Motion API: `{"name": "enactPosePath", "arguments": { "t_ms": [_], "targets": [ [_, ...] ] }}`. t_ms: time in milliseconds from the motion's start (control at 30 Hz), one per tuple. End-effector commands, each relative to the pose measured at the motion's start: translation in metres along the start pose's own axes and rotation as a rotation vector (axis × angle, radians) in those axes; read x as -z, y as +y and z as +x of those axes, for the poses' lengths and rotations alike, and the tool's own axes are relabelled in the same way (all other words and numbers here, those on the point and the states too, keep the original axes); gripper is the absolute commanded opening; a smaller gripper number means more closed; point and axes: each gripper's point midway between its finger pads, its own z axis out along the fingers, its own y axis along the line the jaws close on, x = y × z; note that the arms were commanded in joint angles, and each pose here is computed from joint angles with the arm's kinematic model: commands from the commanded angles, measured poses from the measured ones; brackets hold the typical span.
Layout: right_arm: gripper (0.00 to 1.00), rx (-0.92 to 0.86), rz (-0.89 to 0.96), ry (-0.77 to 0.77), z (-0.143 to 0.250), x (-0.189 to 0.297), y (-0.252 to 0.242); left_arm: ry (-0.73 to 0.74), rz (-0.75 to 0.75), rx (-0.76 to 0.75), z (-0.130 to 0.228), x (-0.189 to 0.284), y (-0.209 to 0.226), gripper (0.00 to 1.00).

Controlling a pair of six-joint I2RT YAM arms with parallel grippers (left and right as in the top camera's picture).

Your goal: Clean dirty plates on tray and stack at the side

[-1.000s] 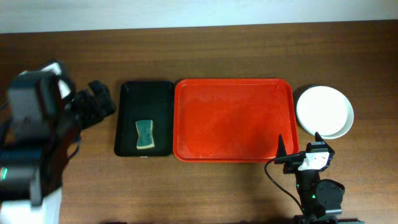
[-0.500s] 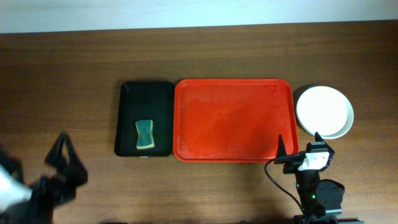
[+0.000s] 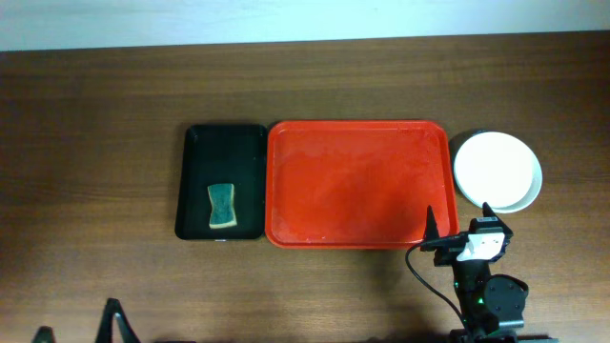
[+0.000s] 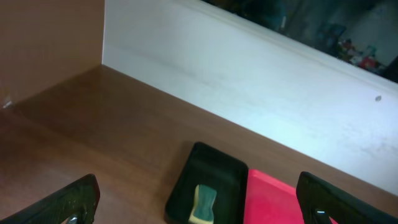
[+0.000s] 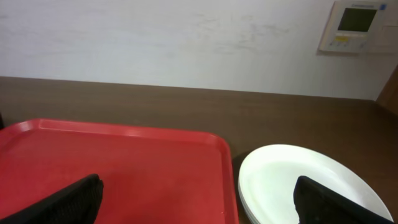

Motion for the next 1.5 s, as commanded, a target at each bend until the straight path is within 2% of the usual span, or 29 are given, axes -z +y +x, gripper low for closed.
{"name": "enactPosePath", "arguments": {
  "t_ms": [0,233,400,533,633,800,967,1233,1467],
  "targets": [
    [0.98,-0.012,0.003,0.004,0.002,0.000,-0.001,-0.026,0.006,0.000,0.024,-0.005,0.011,0.99],
    [0.98,-0.012,0.003,0.004,0.002,0.000,-0.001,-0.114,0.050,0.030,0.033,-0.041,0.004,0.99],
    [0.98,-0.012,0.003,0.004,0.002,0.000,-0.001,-0.319,0.159,0.087,0.001,-0.069,-0.022,0.99],
    [0.98,-0.012,0.003,0.004,0.002,0.000,-0.001,-0.471,0.276,0.120,-0.012,-0.085,-0.041,0.99],
    [0.98,-0.012,0.003,0.004,0.002,0.000,-0.001,-0.551,0.350,0.130,-0.008,-0.095,-0.050,0.99],
    [0.98,-0.012,0.003,0.004,0.002,0.000,-0.001,-0.610,0.392,0.139,0.010,-0.110,-0.050,0.99],
    [0.98,-0.012,0.003,0.004,0.002,0.000,-0.001,-0.605,0.389,0.138,0.039,-0.129,-0.043,0.99],
    [0.98,-0.012,0.003,0.004,0.002,0.000,-0.001,-0.504,0.347,0.116,0.083,-0.157,-0.031,0.99],
    [0.98,-0.012,0.003,0.004,0.002,0.000,-0.001,-0.237,0.237,0.058,0.146,-0.189,-0.014,0.99]
  ]
}}
